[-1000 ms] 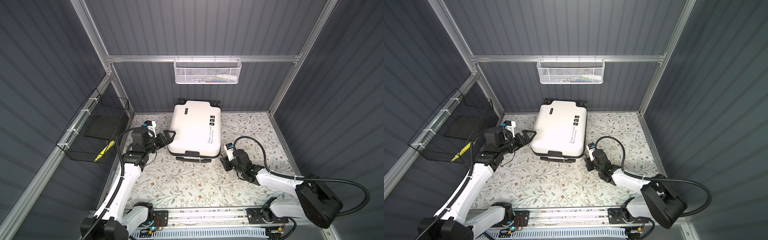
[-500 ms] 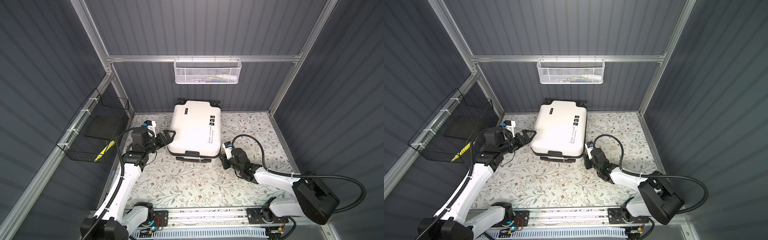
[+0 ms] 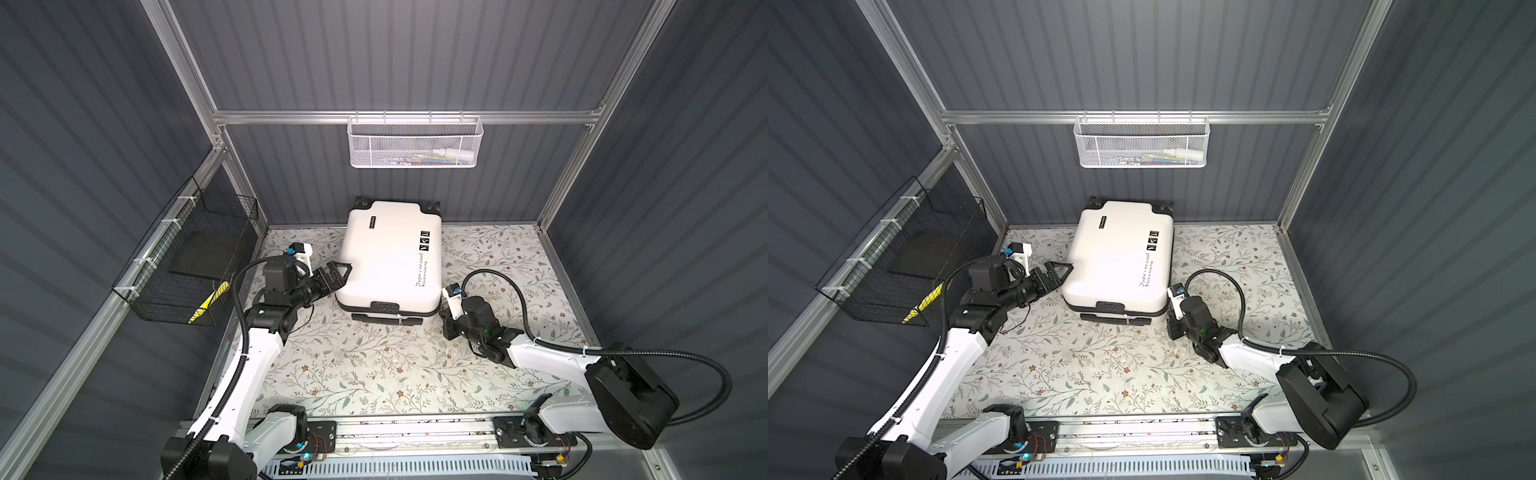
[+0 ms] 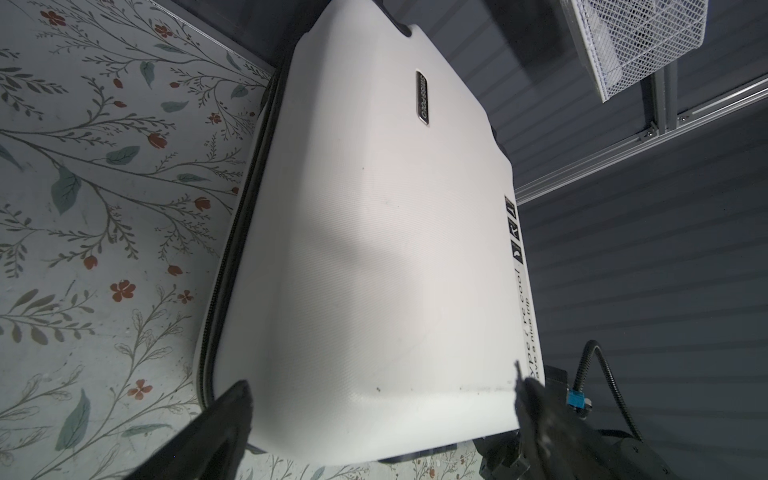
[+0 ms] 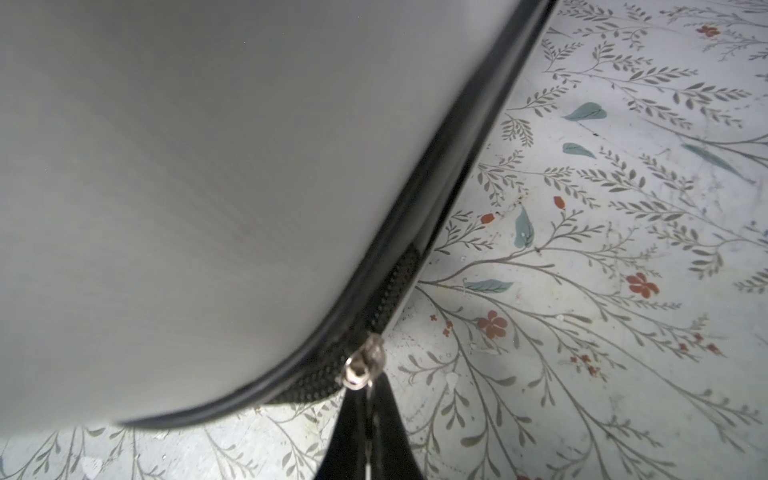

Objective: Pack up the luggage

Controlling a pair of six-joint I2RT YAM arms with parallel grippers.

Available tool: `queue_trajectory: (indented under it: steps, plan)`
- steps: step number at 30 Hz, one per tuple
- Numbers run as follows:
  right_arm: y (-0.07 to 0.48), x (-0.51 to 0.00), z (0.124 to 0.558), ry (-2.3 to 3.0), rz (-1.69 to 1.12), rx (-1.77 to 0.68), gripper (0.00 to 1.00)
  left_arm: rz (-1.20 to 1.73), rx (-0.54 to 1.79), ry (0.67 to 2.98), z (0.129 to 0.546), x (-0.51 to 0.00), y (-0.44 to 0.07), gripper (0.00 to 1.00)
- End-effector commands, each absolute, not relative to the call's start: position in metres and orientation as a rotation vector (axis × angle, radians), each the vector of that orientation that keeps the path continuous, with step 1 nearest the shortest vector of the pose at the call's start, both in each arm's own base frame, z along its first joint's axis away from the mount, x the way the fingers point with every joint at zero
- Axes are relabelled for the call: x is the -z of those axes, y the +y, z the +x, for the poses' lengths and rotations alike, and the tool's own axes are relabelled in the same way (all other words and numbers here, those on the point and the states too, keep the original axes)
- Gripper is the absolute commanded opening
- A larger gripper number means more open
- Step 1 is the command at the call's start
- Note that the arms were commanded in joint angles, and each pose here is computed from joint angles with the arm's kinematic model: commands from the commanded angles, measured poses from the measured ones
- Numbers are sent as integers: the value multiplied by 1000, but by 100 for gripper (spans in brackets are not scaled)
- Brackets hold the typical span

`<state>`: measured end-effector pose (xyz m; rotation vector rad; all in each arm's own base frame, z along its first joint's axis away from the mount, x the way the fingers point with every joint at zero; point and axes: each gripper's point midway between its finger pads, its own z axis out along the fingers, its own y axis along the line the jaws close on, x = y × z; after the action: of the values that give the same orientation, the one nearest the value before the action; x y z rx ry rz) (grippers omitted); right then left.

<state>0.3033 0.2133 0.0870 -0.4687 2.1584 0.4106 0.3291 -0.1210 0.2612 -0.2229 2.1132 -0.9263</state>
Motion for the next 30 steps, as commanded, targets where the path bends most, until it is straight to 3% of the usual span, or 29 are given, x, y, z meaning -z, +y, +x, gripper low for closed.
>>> queue_trajectory:
  steps: [1, 16, 30]
  plan:
    - [215, -92, 301, 2152, -466, -442, 0, -193, 963, 2109, 319, -264, -127, 100]
    - [225, -96, 290, 2172, -490, -537, 0, -305, 930, 2199, 274, -225, -131, 100]
    - [237, -110, 263, 2150, -554, -670, 0, -273, 976, 2184, 299, -216, -148, 100]
